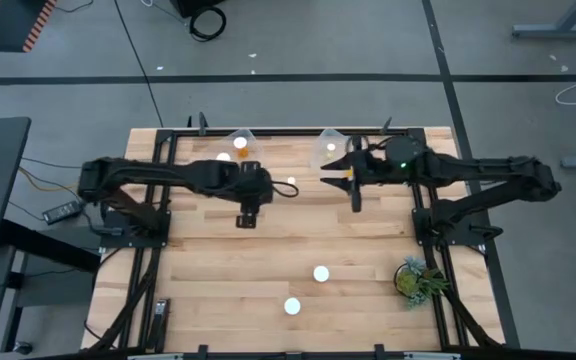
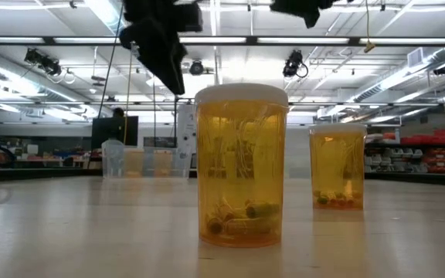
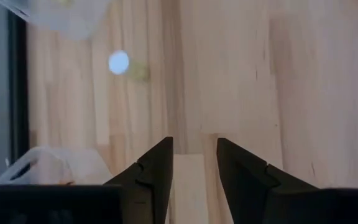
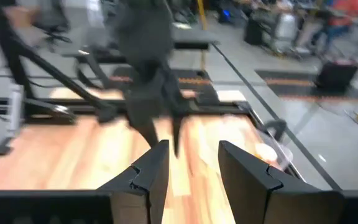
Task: Pick and place medicine bottles into bin by pill shape (circle, oval)
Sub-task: Put the small yellow pill bottle into the right transparent bin
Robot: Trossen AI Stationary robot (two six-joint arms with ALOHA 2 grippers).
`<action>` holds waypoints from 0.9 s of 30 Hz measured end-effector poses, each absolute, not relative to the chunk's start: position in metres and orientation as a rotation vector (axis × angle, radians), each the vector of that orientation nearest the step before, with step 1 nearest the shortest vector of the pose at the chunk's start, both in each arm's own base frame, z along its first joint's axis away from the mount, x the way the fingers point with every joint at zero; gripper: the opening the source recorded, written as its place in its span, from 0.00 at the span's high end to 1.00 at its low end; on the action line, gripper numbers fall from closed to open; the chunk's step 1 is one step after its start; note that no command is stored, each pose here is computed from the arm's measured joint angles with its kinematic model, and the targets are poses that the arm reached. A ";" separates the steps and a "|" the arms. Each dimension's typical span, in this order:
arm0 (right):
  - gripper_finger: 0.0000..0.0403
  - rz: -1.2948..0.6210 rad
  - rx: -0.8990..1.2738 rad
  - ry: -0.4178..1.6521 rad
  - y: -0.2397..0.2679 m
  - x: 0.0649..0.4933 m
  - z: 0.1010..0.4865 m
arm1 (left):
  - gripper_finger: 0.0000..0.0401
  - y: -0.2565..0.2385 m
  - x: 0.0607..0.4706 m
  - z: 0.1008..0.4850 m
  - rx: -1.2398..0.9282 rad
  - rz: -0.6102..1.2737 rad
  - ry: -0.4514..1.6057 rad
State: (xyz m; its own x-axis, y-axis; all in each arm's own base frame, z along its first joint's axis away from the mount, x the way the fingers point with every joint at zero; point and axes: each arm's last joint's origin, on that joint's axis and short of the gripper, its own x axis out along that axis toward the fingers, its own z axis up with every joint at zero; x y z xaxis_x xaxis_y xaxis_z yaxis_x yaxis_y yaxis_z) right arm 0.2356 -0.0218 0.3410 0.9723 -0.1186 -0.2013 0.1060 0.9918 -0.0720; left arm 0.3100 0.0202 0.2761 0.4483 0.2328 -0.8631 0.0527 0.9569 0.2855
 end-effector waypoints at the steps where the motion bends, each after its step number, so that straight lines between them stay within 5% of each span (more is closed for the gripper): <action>1: 0.64 -0.142 -0.056 0.225 -0.021 0.240 0.337 | 0.67 0.019 0.306 0.278 0.304 0.105 1.081; 27: 0.64 -0.483 0.123 0.679 -0.090 0.359 0.272 | 0.81 0.058 0.209 0.277 0.419 0.109 0.454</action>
State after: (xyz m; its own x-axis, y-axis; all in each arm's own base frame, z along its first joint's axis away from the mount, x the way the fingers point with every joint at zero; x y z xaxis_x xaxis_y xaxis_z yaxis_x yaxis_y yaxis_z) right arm 0.3589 -0.0896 0.2720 0.6729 -0.3888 -0.6294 0.4676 0.8828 -0.0454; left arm 0.2095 0.0581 0.2769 0.8945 0.1941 -0.4027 -0.0100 0.9093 0.4161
